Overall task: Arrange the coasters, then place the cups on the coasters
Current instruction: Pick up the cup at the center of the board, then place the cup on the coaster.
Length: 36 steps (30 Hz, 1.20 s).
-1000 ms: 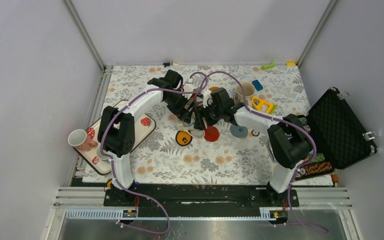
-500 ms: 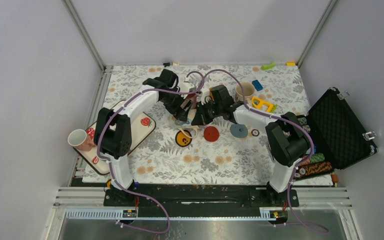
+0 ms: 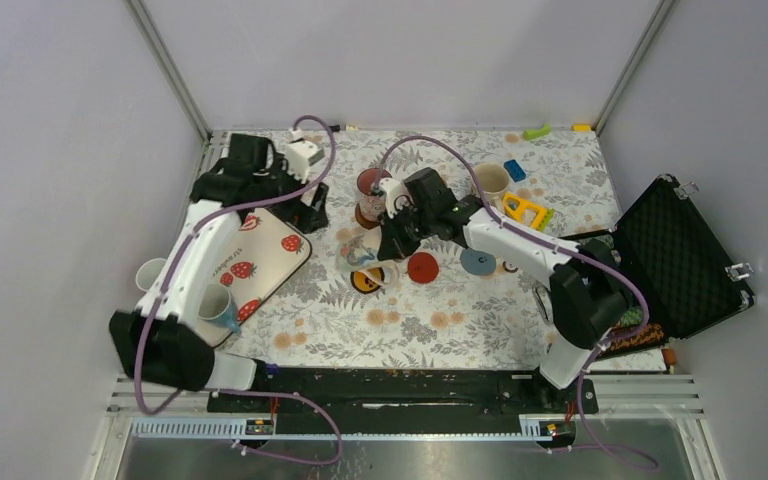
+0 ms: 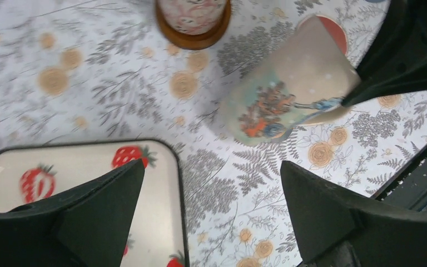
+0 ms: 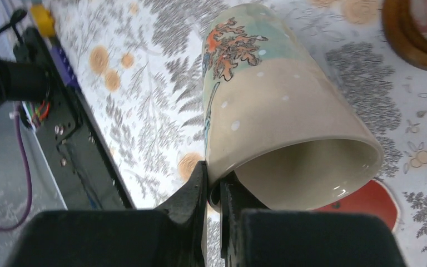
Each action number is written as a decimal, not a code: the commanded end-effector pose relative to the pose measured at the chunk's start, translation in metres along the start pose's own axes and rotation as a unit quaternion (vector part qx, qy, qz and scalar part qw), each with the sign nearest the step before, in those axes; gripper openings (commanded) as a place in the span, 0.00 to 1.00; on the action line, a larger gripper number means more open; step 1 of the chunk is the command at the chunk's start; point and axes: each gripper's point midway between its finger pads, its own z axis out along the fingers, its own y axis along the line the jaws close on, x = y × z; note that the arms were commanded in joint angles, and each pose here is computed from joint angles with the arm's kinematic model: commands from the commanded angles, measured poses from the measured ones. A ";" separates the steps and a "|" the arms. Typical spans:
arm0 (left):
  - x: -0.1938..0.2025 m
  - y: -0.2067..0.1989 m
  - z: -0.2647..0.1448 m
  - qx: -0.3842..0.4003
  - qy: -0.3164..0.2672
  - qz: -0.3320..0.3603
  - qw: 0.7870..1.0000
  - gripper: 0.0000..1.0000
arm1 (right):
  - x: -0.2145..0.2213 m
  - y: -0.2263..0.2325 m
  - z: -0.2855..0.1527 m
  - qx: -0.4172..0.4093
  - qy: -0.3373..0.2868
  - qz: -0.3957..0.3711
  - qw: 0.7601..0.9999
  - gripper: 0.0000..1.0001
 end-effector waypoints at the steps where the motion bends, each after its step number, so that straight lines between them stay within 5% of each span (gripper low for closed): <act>1: 0.011 0.003 -0.045 -0.042 -0.041 -0.007 0.998 0.97 | -0.043 0.073 -0.042 -0.026 -0.045 -0.161 0.986 0.00; 10: 0.076 0.058 -0.123 -0.239 -0.096 -0.073 0.963 0.99 | 0.016 0.121 -0.039 0.004 0.100 -0.351 0.931 0.00; 16: 0.124 0.080 -0.123 -0.262 -0.117 -0.148 0.946 0.99 | 0.053 0.133 -0.020 0.022 0.193 -0.428 0.882 0.00; 28: 0.149 0.088 -0.131 -0.293 -0.169 -0.188 0.922 0.99 | 0.078 0.180 -0.006 -0.032 0.203 -0.478 0.854 0.02; 36: 0.156 0.085 -0.136 -0.252 -0.192 -0.223 0.922 0.99 | 0.083 0.212 -0.006 -0.056 0.195 -0.507 0.837 0.26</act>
